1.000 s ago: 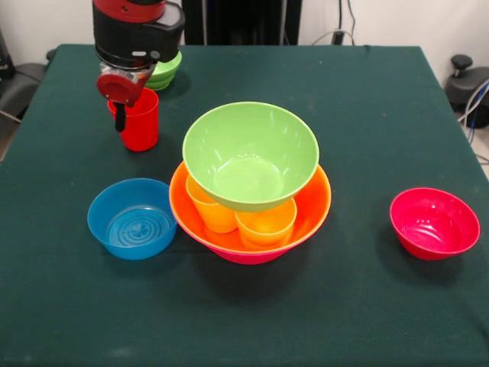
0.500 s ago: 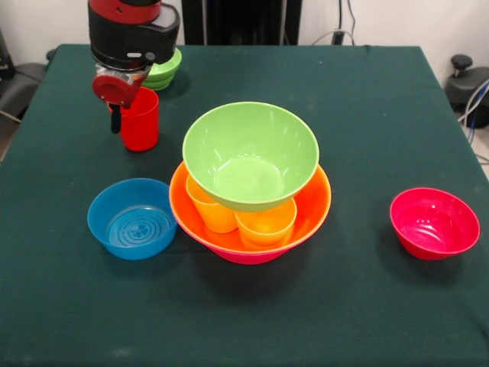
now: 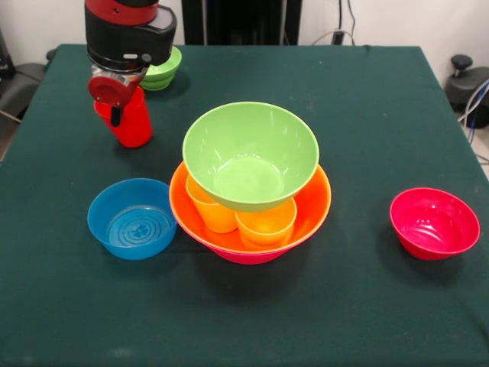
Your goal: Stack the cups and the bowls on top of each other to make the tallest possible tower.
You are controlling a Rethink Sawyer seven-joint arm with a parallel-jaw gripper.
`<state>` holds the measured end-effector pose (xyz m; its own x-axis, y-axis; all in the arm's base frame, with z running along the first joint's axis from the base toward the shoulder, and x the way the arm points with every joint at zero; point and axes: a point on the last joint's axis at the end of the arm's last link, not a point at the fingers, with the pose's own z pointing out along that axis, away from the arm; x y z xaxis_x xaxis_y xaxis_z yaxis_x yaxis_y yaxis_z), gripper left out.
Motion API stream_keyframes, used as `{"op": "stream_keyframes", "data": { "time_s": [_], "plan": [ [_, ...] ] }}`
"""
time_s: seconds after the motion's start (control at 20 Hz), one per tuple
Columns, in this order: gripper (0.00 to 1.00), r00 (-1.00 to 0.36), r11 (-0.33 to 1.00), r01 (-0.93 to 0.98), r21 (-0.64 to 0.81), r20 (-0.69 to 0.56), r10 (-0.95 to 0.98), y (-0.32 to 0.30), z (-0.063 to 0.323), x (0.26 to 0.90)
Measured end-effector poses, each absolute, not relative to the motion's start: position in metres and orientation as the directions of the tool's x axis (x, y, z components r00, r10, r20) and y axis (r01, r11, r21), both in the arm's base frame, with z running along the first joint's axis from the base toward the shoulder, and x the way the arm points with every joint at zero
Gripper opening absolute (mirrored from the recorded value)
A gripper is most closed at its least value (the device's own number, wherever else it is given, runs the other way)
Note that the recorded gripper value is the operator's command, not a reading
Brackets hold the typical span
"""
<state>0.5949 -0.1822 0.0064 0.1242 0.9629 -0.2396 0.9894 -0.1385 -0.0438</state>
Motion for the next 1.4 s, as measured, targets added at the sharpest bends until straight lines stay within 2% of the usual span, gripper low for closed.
{"op": "stream_keyframes", "data": {
  "time_s": [0.7, 1.4],
  "plan": [
    [0.00, 0.125, -0.139, 0.990, -0.040, -0.239, 0.963, -0.181, 0.010, 0.595],
    [0.00, 0.155, -0.146, 0.988, 0.052, -0.238, 0.959, -0.176, 0.077, 0.609]
  ]
}}
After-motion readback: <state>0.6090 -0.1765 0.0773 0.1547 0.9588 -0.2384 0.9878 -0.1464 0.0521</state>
